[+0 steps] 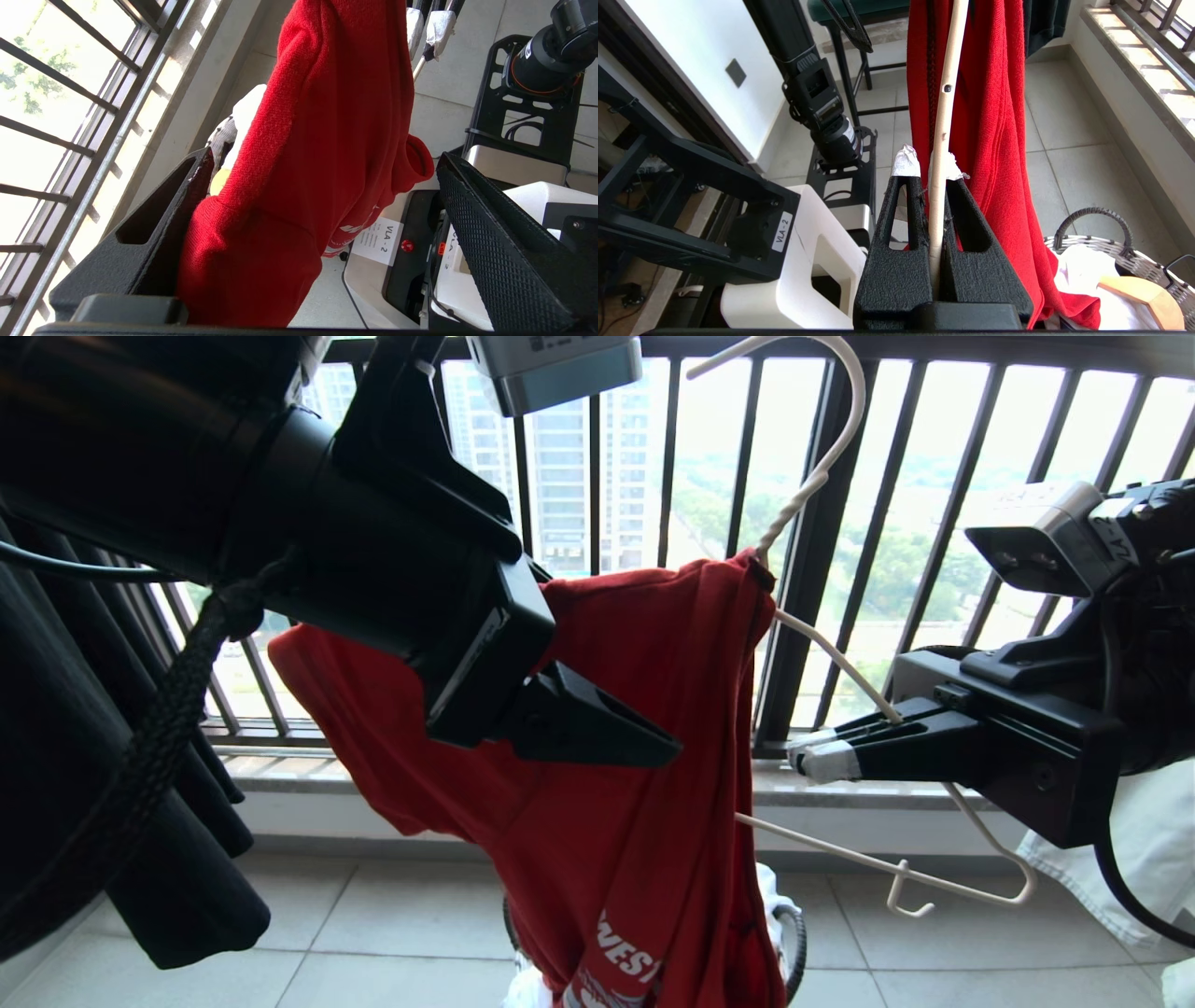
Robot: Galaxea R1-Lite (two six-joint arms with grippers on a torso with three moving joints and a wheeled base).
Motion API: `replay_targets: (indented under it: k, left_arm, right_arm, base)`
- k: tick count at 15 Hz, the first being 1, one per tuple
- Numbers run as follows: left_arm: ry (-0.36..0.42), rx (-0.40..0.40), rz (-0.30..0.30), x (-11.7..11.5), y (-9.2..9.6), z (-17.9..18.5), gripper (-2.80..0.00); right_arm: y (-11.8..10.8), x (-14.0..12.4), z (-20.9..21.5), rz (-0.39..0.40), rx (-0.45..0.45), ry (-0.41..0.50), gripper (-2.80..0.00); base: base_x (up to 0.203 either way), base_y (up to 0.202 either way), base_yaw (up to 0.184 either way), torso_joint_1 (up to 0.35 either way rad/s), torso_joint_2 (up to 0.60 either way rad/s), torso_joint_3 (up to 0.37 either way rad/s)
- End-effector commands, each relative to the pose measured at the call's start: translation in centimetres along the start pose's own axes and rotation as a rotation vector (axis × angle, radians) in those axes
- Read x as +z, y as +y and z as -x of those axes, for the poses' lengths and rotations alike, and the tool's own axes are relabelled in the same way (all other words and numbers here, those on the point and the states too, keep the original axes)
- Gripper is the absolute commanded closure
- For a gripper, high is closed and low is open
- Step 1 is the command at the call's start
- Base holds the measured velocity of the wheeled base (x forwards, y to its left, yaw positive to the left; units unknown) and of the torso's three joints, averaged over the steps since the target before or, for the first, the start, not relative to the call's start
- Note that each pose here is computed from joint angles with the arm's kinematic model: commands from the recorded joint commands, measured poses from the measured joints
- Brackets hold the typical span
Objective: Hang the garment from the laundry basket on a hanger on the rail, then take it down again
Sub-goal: Hang the clothes on the clothes rack
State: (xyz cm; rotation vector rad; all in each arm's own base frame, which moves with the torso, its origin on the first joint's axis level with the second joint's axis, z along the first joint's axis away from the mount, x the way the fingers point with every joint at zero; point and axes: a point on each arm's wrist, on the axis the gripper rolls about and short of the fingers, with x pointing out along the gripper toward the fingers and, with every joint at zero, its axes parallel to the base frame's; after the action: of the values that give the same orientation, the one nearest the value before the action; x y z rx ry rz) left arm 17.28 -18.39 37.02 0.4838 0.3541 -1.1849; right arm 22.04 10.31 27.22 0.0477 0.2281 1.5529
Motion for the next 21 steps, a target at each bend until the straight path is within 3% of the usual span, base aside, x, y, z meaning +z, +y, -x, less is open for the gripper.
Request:
replay_targets:
  k: [1,12,13,21]
  left_arm:
    - [0.011,-0.007,0.002,-0.11,0.04,-0.25,-2.80]
    - [0.037,-0.019,-0.012,-0.37,-0.02,-0.54,-2.80]
    - [0.037,-0.020,-0.020,-0.36,-0.03,-0.55,0.00]
    - [0.039,-0.039,-0.029,-0.28,-0.45,-0.88,0.00]
  right_arm:
    - [0.04,0.07,0.02,0.010,0.006,-0.002,0.00]
    - [0.15,0.30,0.26,0.018,-0.001,-0.007,0.00]
    - [0.19,0.32,0.27,0.019,-0.001,-0.008,0.00]
    - [0.34,0.47,0.46,0.027,-0.006,-0.011,0.00]
  base:
    - [0.000,0.000,0.000,0.000,0.00,0.000]
    - [0.000,0.000,0.000,0.000,0.00,0.000]
    - [0.000,0.000,0.000,0.000,0.00,0.000]
    - [0.000,0.000,0.000,0.000,0.00,0.000]
